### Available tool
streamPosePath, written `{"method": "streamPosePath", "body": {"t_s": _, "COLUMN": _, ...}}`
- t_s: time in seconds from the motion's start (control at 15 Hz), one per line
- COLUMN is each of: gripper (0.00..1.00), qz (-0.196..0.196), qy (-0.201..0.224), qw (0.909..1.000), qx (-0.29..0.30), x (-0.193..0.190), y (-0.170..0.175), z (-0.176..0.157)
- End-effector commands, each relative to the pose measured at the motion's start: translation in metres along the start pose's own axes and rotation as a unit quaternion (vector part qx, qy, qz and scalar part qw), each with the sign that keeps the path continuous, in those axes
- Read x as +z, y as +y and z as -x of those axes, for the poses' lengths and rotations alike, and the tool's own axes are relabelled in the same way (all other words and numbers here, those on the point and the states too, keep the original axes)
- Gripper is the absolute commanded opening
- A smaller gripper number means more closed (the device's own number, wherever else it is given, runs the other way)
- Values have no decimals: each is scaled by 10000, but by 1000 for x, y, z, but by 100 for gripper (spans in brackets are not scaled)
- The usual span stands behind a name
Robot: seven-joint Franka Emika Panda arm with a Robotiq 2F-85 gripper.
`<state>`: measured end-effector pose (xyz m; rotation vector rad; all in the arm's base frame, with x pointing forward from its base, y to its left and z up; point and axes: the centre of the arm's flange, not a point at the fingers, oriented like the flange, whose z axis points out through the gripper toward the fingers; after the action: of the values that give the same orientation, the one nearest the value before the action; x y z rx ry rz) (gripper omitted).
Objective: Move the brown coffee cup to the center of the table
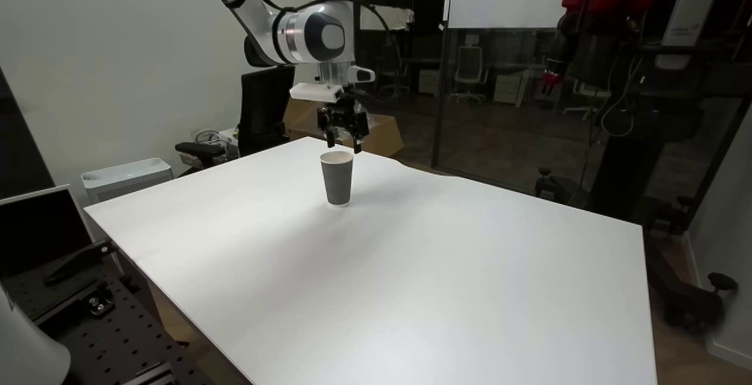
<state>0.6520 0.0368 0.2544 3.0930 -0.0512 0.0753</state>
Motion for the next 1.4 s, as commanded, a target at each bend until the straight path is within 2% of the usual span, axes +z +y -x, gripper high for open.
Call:
{"method": "streamPosePath", "body": {"t_s": 0.0, "gripper": 100, "qz": 15, "qy": 143, "qw": 9999, "qx": -15, "x": 8, "y": -1, "z": 29}}
{"method": "streamPosePath", "body": {"t_s": 0.53, "gripper": 100, "qz": -71, "qy": 309, "qw": 9995, "qx": 92, "x": 30, "y": 14, "z": 38}}
{"method": "streamPosePath", "body": {"t_s": 0.6, "gripper": 75, "qz": -82, "qy": 355, "qw": 9993, "qx": 125, "x": 31, "y": 16, "z": 37}}
{"method": "streamPosePath", "body": {"t_s": 0.73, "gripper": 67, "qz": -94, "qy": 428, "qw": 9989, "qx": 184, "x": 31, "y": 21, "z": 37}}
{"method": "streamPosePath", "body": {"t_s": 1.33, "gripper": 5, "qz": -112, "qy": 557, "qw": 9982, "qx": 189, "x": 32, "y": 23, "z": 37}}
